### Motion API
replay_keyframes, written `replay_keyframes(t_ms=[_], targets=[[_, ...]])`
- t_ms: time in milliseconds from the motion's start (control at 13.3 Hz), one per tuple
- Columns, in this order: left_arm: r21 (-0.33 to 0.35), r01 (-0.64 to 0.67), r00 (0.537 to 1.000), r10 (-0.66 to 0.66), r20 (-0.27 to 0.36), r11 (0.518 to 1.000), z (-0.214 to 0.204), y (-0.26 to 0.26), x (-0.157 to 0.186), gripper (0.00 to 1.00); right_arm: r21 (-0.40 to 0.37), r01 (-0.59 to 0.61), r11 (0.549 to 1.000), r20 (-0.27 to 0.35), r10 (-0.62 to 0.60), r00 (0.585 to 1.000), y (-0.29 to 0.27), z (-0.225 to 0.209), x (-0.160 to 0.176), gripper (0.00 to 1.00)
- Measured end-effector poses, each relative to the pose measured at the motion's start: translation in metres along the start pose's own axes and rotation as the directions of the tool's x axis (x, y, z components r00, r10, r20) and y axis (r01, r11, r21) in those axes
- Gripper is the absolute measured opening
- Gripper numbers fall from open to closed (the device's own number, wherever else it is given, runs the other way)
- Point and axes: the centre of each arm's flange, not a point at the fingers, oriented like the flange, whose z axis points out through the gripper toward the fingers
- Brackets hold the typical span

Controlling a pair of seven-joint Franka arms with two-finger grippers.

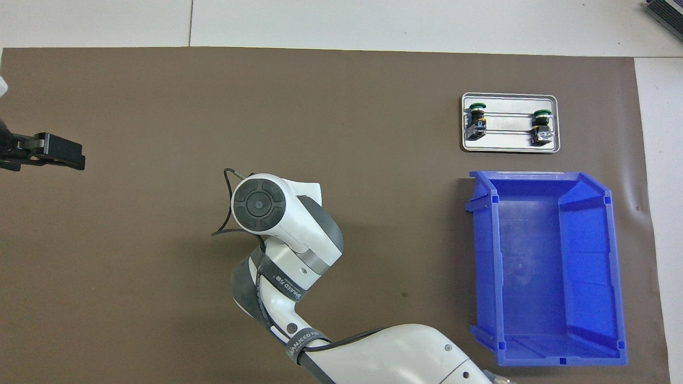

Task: Place and press button with both arms
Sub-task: 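Lower the right gripper over the green button and grasp it, then carry the button with the right gripper over the blue bin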

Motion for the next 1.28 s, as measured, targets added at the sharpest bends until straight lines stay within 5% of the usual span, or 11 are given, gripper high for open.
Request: replay_keyframes(t_ms=[377,1056,1282], targets=[[0.000,0.000,1.000,0.000,0.000,1.000,0.000,0.000,0.000,1.00,0.001,0.013,1.000,0.002,-0.013,1.000,0.000,-0.001,-0.010,0.77],[0.000,0.000,1.000,0.000,0.000,1.000,0.000,0.000,0.000,1.00,0.017,0.012,1.000,0.002,-0.012,1.000,0.012,0.017,-0.010,0.69],[0.000,0.000,1.000,0.000,0.000,1.000,0.000,0.000,0.000,1.00,0.023,0.011,1.000,0.002,-0.011,1.000,0.012,0.012,-0.009,0.35]])
